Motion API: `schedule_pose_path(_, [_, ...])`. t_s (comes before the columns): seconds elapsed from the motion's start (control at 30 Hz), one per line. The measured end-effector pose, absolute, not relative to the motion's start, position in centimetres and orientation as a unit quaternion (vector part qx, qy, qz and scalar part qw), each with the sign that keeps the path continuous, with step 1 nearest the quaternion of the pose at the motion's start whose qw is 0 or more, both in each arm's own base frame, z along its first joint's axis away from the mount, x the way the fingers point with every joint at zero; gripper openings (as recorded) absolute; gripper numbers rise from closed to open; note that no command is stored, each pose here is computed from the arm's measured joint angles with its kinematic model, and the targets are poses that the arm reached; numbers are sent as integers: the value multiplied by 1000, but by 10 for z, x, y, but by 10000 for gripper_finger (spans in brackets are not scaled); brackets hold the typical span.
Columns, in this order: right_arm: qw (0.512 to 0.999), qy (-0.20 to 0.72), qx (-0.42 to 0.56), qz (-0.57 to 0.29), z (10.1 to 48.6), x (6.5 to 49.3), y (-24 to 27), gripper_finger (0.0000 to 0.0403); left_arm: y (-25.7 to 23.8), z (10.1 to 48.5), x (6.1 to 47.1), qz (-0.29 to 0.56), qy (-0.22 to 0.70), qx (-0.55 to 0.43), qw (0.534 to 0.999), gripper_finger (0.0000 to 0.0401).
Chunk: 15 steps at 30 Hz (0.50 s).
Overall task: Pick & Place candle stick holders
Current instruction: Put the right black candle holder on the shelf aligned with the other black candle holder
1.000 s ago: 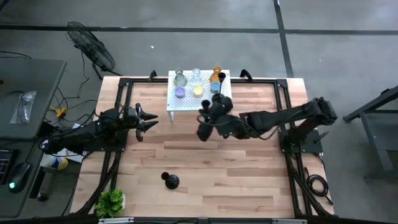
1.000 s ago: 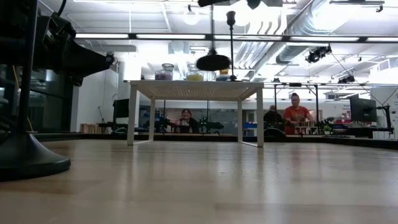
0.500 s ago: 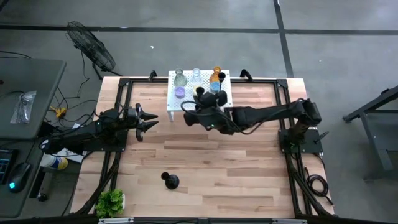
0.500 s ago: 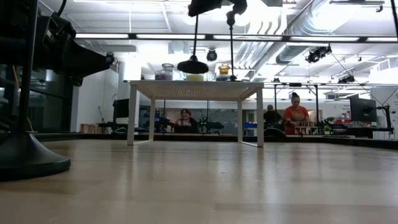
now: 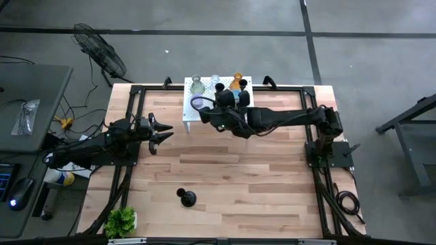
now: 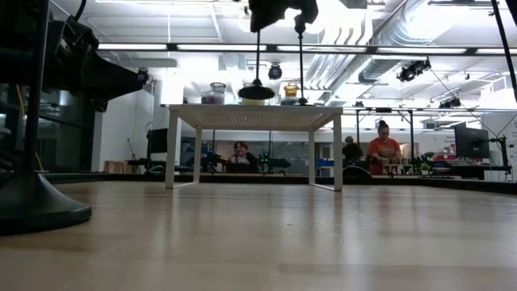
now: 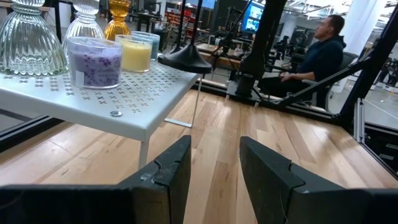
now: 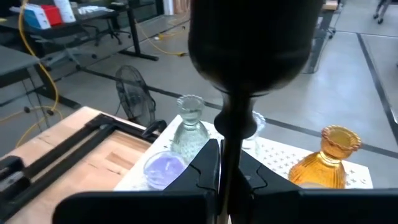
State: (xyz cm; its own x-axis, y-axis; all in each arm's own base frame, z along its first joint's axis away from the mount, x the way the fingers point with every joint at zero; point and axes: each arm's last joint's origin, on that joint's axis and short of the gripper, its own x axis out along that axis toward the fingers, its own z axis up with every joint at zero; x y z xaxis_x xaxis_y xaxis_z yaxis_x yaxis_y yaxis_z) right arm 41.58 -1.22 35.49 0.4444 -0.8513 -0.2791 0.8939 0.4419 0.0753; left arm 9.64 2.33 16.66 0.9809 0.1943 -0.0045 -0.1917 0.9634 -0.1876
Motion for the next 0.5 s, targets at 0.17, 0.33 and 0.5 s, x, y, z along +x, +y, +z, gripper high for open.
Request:
schedule_pose_path(0.17, [842,102,111,-518,355,416,-20,4,23,167,96,97,-7,-94,991,134])
schedule_pose_path(0.33, [841,104,115,-518,355,416,-25,4,23,167,96,97,-7,-94,991,134])
schedule_pose_path(0.5, [843,112,126,-511,354,416,-36,4,23,167,96,97,-7,-94,991,134])
